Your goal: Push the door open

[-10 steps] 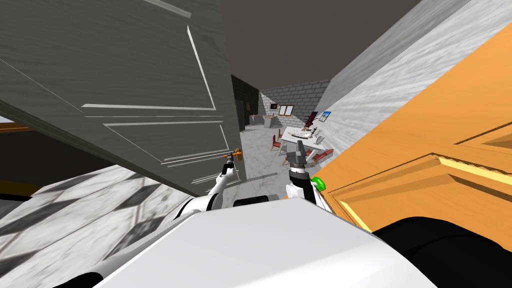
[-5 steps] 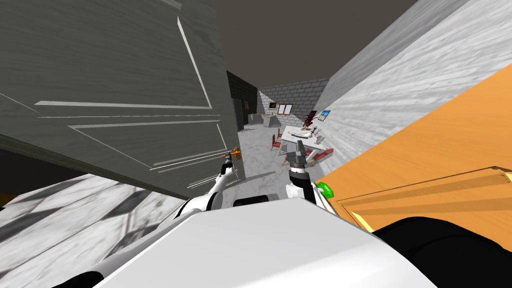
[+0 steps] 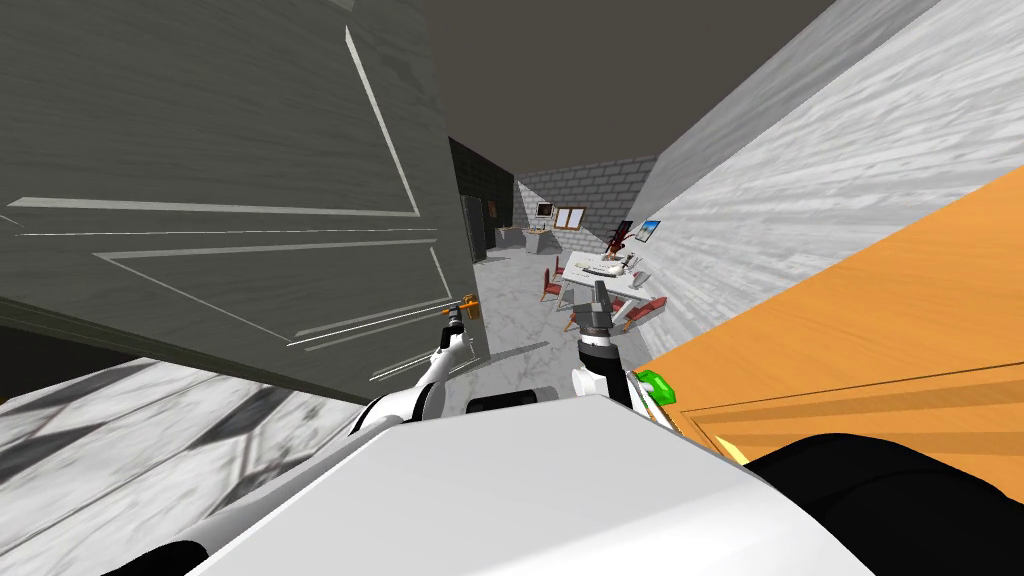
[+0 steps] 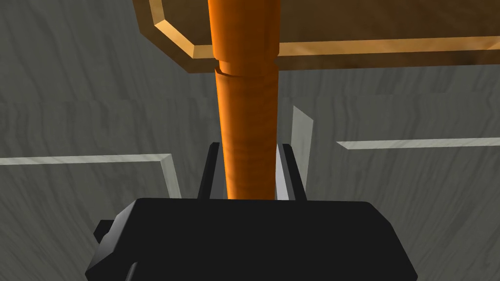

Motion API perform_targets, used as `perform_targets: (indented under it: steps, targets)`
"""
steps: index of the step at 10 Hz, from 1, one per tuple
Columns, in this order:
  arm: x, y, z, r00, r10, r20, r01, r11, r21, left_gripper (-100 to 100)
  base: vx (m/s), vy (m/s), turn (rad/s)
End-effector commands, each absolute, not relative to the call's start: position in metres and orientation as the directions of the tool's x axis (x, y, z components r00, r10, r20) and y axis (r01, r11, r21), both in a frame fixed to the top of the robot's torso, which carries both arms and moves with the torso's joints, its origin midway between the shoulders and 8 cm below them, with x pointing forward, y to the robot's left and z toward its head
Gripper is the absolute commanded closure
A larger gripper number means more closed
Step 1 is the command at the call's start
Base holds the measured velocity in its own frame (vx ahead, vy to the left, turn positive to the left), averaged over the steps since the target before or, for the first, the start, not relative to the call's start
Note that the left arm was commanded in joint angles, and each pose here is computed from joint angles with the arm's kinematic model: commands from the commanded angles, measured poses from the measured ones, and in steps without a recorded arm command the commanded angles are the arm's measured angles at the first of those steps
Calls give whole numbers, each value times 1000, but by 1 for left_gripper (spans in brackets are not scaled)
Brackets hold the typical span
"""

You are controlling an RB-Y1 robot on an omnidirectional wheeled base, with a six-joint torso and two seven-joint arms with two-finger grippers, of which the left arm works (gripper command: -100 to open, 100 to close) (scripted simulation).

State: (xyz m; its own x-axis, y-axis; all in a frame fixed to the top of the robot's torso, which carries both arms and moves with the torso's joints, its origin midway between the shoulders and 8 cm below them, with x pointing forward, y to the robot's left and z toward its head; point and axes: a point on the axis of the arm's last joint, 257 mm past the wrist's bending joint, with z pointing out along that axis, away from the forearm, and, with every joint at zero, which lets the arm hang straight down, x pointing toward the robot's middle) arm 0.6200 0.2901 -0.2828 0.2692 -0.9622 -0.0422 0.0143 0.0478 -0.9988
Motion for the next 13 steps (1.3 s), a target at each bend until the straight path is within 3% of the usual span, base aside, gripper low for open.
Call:
perform_targets:
  steps: [1,13]
  targets:
    - [619,307,-279,308,-950,-46,25,56,-998,100,28,0,-24]
    - [610,304,-293,392,-920,-7,-1,7,-1000,100,48,-22,-9]
